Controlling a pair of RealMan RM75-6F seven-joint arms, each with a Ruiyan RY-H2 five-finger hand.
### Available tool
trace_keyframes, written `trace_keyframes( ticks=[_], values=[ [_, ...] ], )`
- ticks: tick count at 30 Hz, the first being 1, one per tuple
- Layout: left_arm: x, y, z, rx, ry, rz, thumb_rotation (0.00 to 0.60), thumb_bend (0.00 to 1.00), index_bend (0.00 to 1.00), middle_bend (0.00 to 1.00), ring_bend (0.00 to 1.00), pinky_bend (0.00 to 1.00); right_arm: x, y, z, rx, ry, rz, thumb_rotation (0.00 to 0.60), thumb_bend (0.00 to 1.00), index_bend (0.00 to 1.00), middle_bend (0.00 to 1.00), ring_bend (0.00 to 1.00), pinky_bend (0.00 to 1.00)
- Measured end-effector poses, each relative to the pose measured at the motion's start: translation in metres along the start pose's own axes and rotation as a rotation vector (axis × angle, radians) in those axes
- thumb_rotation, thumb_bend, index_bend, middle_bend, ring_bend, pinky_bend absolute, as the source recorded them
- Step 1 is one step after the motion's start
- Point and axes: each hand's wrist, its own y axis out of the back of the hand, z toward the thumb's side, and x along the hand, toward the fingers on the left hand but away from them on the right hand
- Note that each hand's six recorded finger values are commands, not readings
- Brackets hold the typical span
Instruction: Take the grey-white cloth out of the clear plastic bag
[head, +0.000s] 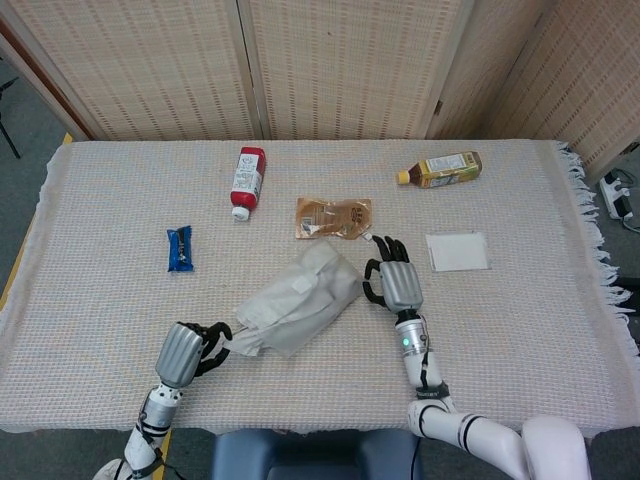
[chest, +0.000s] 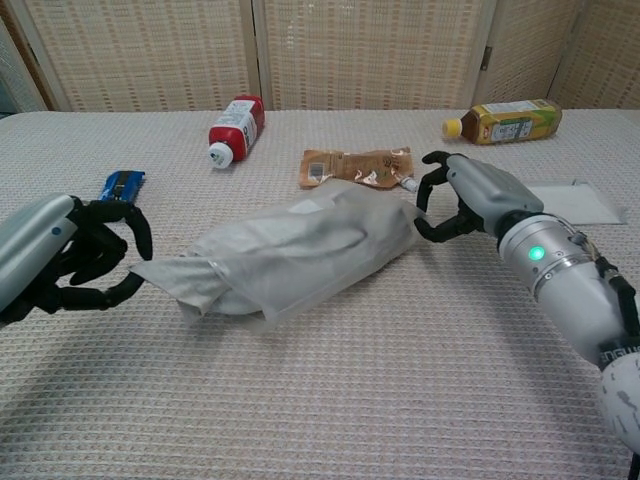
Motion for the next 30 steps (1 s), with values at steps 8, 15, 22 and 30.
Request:
trace_keyframes(
  ticks=[8,15,22,30],
  values=[
    [-0.008,0.031,-0.051,0.133,0.059,0.013,0.6,0.59,0.72,1.0,1.0,1.0,0.007,0.047,-0.039,0.022,-0.042,-0.086,0.6,0.49,0.67,0.08,0.0,0.0],
    [-0.024,0.079,-0.106,0.252,0.161,0.054,0.6,0.58,0.72,1.0,1.0,1.0,0.024,0.098,-0.089,0.079,-0.105,-0.158,0.6,0.49,0.67,0.08,0.0,0.0],
    [-0.039,0.104,-0.131,0.276,0.23,0.072,0.6,0.53,0.65,1.0,1.0,1.0,0.055,0.129,-0.143,0.141,-0.193,-0.191,0.6,0.43,0.6,0.07,0.0,0.0],
    [-0.041,0.092,-0.129,0.159,0.273,-0.037,0.598,0.17,0.01,0.4,0.4,0.56,0.088,0.141,-0.174,0.135,-0.218,-0.144,0.6,0.09,0.0,0.0,0.0,0.0]
  ],
)
